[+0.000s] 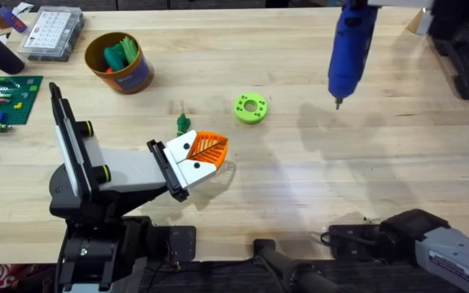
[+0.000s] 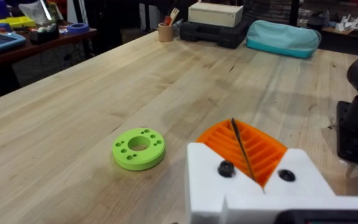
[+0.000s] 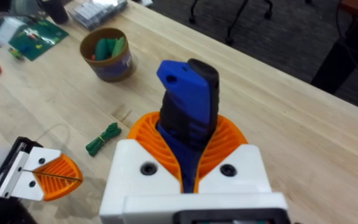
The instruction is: Pick up the gripper from the table and insert it into the empty holder that is missing its gripper. Then pick up a screw, insert it into the mounting hole, and use the screwdriver to tighten it. Finally, clean up the table by picking up the vegetable and placing it into the bucket.
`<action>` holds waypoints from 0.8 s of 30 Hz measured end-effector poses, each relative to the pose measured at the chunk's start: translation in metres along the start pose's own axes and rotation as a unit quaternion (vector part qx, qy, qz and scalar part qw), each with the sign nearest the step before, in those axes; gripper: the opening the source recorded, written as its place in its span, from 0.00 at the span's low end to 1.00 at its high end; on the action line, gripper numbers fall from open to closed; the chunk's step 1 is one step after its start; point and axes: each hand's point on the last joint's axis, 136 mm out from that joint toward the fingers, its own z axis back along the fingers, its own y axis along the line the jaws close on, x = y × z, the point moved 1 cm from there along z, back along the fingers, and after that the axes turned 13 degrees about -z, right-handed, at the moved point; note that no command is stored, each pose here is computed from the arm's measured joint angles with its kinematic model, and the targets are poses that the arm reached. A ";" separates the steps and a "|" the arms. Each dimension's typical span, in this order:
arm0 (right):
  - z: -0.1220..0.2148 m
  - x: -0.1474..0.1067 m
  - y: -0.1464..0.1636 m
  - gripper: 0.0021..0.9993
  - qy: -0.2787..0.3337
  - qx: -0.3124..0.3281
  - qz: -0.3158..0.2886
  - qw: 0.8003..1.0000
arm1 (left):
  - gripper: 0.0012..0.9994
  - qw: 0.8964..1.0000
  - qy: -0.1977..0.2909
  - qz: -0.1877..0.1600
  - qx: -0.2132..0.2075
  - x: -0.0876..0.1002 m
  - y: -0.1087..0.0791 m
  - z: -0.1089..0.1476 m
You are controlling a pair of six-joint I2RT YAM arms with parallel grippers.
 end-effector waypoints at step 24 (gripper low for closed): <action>-0.015 0.064 0.057 0.06 -0.123 0.192 0.075 0.971 | 0.02 1.000 0.000 0.000 0.000 0.000 0.000 0.000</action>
